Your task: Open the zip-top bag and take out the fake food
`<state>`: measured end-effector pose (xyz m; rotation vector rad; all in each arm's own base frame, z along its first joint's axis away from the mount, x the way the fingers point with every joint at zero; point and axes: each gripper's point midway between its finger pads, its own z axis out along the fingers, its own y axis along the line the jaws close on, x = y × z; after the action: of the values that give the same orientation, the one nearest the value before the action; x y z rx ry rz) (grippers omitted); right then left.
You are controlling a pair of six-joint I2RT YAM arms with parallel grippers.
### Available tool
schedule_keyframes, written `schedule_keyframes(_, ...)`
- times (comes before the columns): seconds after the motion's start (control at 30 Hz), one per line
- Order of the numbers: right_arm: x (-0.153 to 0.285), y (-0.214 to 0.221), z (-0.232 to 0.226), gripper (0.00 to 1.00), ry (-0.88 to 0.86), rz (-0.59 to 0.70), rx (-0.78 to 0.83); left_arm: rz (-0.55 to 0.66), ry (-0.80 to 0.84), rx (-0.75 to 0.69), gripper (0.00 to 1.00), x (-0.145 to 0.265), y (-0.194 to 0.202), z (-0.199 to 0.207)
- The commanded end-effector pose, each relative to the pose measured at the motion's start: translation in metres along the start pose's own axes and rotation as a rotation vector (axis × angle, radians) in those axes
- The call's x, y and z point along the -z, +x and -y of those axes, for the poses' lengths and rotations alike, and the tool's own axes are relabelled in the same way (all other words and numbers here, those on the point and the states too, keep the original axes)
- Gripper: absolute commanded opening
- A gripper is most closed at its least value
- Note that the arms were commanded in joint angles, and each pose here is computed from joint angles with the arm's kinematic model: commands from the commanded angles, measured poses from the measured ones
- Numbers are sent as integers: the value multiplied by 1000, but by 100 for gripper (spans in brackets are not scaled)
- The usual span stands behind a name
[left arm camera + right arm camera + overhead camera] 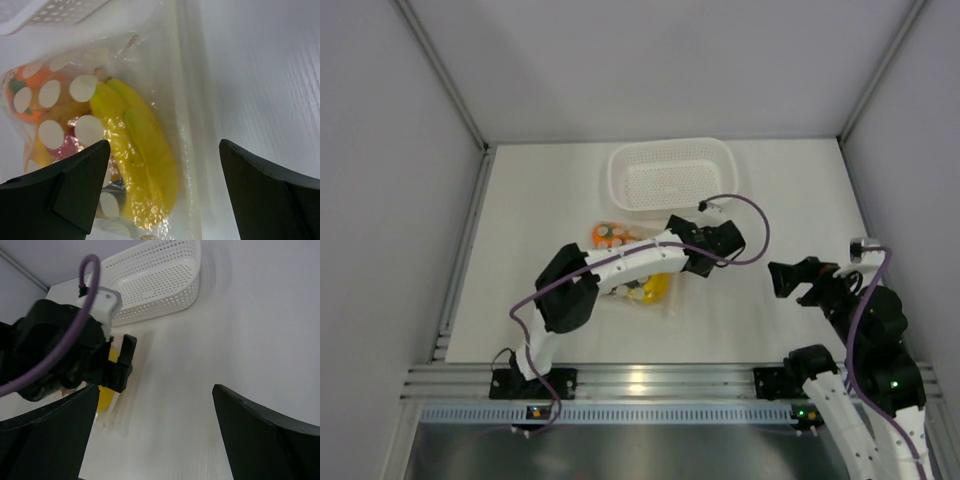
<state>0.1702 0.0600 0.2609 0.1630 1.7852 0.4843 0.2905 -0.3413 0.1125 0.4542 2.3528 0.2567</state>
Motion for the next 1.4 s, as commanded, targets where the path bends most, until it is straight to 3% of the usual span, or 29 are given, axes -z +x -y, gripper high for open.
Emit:
schedule_keyframes(0.0,11,-13,-8,100,-32,49,-12,4,-85,-68,97,-16,-2,2)
schedule_keyframes(0.2,13,-11,-7,99,-29,51,-5,-49,-170,-177,92,-44,23,9)
schedule_keyframes(0.33,14,-12,-7,100,-35,60,-6,-70,-208,-228,77,-56,35,7)
schedule_keyframes(0.37,13,-11,-7,100,-34,57,-9,-79,-212,-239,67,-60,39,8)
schedule_keyframes(0.47,13,-10,-7,99,-39,60,-11,-97,-209,-242,51,-66,46,11)
schedule_keyframes(0.57,13,-10,-7,99,-40,61,-11,-102,-210,-245,43,-70,48,14)
schedule_keyframes(0.67,13,-10,-7,99,-41,64,-11,-105,-216,-253,47,-74,50,15)
schedule_keyframes(0.7,14,-11,-8,99,-43,68,-10,-104,-221,-255,68,-74,49,14)
schedule_keyframes(0.73,14,-10,-7,99,-41,65,-10,-104,-220,-257,76,-74,50,14)
schedule_keyframes(0.83,14,-10,-8,99,-45,69,-10,-95,-213,-245,80,-69,45,13)
schedule_keyframes(1.13,11,-10,-10,99,-55,66,-12,-37,-271,-328,78,-68,29,9)
schedule_keyframes(1.37,12,-12,-12,99,-66,67,-14,-46,-224,-336,55,-72,28,25)
